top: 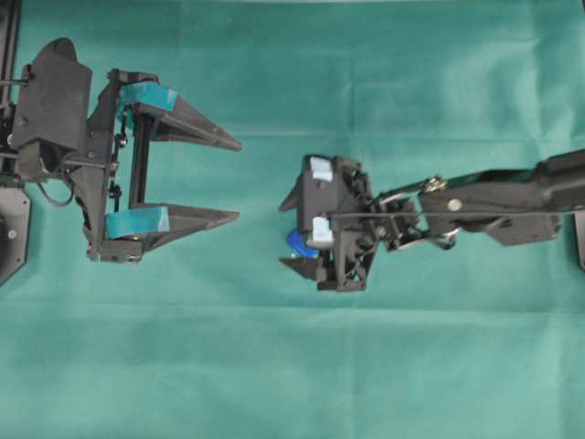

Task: Handover the blue block to the right arm after grasping it with the left arm, then place it in the designated position.
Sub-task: 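Open the right gripper, release the cube, and lift away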

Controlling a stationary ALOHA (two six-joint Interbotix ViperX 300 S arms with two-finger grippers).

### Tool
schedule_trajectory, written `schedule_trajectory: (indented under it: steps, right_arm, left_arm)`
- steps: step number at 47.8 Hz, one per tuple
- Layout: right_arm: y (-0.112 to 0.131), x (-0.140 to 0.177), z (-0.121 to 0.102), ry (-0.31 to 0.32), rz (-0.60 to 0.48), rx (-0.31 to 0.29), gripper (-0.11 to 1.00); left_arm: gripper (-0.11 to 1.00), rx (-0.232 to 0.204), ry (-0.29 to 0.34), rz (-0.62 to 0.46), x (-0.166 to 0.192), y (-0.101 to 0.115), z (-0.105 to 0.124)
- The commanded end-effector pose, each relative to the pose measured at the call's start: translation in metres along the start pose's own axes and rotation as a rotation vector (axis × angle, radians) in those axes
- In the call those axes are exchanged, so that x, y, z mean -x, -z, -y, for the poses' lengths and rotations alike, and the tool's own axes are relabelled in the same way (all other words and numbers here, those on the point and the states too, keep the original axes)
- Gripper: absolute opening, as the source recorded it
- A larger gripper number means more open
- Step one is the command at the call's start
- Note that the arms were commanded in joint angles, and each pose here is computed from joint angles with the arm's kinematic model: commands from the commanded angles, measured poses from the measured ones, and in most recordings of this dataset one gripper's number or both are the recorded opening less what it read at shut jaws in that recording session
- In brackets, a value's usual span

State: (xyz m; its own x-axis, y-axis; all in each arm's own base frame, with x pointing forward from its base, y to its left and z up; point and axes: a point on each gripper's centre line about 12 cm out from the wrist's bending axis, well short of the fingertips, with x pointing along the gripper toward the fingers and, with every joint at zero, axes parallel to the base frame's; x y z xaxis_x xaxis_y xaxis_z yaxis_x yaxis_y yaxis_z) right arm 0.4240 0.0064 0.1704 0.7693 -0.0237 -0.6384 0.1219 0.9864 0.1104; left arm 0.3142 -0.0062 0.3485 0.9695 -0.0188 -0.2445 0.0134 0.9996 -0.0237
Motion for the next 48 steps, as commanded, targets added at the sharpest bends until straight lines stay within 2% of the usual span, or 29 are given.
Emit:
schedule_trajectory:
  steps: [1,30,48]
  right_arm:
    - [-0.028,0.026,-0.003,0.001,0.075,0.004,0.95]
    - [-0.078,0.131,0.003,0.077,0.234,0.013,0.95]
    - [-0.089,0.181,0.005,0.090,0.320,0.010,0.94]
  left_arm:
    - [1.00,0.001,-0.002,0.035,0.002,-0.011,-0.001]
    - [1.00,0.001,-0.002,0.034,0.002,-0.011,-0.001]
    - [1.00,-0.001,-0.002,0.034,0.002,-0.010,-0.001]
